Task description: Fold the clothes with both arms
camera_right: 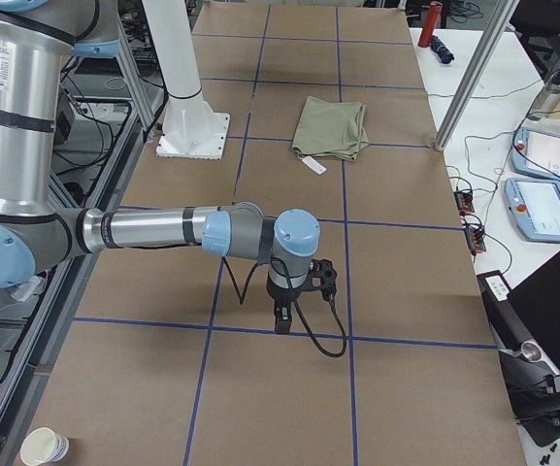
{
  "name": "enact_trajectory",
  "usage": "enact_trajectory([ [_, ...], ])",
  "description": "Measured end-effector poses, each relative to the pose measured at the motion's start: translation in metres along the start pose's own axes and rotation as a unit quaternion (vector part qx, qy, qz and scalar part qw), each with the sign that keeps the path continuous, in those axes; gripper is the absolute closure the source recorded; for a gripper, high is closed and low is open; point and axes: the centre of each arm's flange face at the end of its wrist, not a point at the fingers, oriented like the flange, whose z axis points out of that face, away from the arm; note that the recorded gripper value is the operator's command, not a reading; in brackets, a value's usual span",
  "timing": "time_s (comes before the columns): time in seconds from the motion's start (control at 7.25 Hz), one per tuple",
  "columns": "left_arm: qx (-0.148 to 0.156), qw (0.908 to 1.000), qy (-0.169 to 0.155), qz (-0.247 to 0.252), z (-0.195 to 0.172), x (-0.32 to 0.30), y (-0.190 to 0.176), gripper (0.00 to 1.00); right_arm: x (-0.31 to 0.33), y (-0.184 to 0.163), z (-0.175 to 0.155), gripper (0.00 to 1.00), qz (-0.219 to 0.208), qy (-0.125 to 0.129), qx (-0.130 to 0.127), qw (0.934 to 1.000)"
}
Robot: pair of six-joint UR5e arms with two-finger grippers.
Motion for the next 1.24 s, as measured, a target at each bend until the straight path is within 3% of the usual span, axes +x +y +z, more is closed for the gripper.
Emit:
enact_trajectory([
  [1.24, 0.010, 0.9999, -0.002, 0.011, -0.0095, 0.0090, -0.0068, 0.00, -0.0061, -0.0021, -0.0076, 0.00, 0.009, 0.001, 0.008, 0.9999],
])
